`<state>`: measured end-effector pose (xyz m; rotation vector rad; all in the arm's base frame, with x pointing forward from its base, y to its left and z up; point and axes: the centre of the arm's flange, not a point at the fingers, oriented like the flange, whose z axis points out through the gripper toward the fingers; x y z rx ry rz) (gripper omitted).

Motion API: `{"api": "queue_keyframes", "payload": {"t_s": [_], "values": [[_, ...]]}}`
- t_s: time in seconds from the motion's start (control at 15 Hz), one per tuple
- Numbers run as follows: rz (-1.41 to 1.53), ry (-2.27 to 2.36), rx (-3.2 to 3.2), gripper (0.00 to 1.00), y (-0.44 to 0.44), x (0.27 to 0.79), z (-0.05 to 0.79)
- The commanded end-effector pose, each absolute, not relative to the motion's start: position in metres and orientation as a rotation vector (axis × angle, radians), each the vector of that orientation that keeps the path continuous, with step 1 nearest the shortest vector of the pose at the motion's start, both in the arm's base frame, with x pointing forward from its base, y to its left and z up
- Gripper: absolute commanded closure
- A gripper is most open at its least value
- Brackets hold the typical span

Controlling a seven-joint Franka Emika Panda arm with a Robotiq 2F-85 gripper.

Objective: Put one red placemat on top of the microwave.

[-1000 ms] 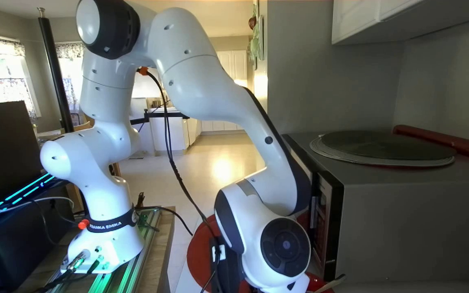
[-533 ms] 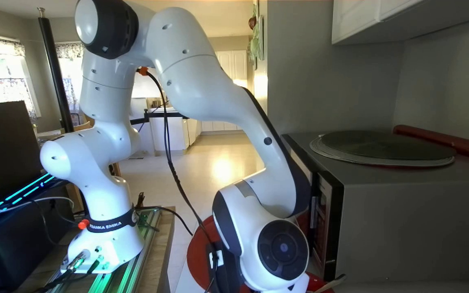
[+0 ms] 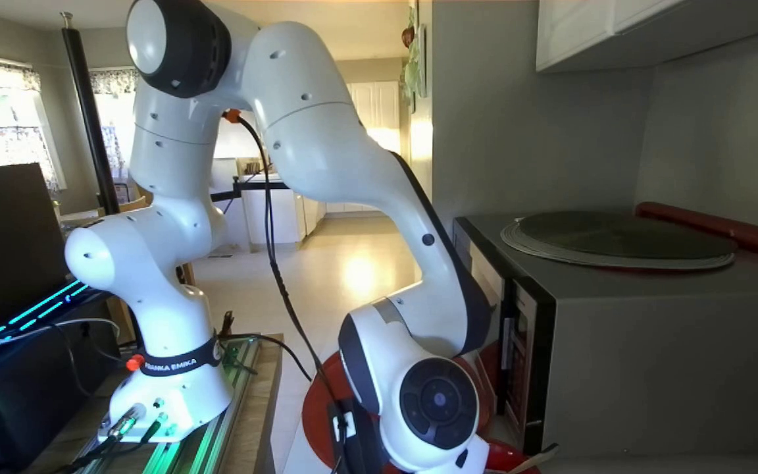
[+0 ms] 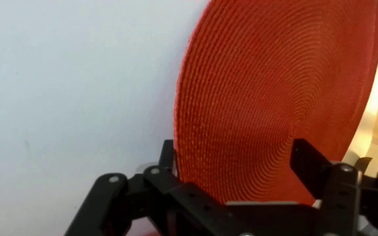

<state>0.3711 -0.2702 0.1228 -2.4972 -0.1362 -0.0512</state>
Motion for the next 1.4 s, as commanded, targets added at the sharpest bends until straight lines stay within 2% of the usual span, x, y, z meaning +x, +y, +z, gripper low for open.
{"api": "queue_keyframes", "payload": {"t_s": [0.0,0.07,0.53,0.67,1.33], "values": [[-0.089,-0.139,-2.499,0.35,-0.253,0.364,0.11],[-0.09,-0.14,-2.494,0.39,-0.249,0.363,0.11],[-0.096,-0.152,-2.479,0.89,-0.243,0.36,0.126],[-0.101,-0.153,-2.483,1.0,-0.244,0.359,0.13],[-0.058,-0.202,-2.442,0.99,-0.233,0.326,0.176]]}}
